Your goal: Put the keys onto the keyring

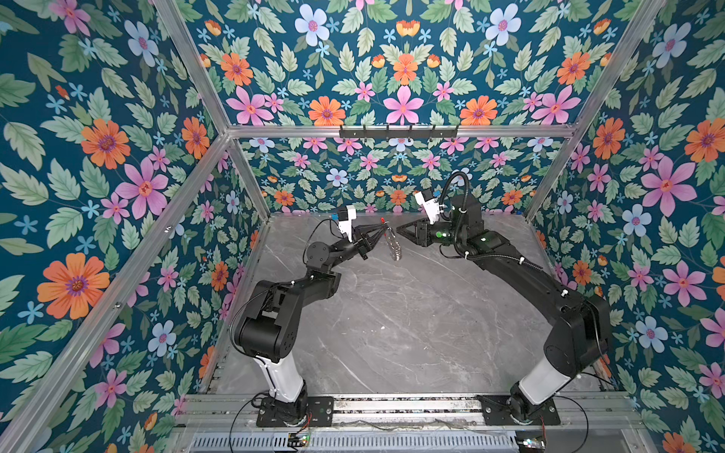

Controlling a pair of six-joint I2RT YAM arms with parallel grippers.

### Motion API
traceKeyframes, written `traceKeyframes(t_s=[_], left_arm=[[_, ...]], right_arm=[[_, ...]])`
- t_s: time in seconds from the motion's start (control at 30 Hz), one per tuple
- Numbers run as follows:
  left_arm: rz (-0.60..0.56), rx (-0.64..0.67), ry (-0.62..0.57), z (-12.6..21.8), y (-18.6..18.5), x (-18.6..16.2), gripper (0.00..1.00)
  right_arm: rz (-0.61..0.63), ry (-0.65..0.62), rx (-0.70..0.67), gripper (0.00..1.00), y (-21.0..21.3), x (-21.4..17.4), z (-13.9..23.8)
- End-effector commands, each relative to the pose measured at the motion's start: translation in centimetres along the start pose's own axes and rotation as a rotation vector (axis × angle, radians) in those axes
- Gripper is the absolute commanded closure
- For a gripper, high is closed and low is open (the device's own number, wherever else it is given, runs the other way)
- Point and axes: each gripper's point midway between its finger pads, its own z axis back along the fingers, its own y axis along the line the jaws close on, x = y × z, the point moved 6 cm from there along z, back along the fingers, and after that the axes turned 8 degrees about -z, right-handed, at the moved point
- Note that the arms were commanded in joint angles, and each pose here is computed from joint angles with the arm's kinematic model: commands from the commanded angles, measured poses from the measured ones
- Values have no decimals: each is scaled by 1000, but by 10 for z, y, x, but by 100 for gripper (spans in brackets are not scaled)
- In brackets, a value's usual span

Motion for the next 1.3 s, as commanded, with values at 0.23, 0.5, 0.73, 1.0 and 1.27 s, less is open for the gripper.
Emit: traceKeyframes(t_s=[0.23,0.5,0.73,1.0,1.27], left_arm=[[-46,-34,-94,-7,-12,13,100],[-94,71,-143,-10,-10,10,100],[-147,138,-152,-18,-16,-2,100],[-150,114,-146,-18,-19,-1,100],[-66,-53,-129,-27,-26,0,100]], right_arm=[[-27,3,89,70,14,10,-14],[-29,34,105,74,26,-6,-29],[-68,14,53,74,20,-3,-31],[-61,-34,-84,74,3,2,-12],[-92,-62,14,70,-10,16,17]])
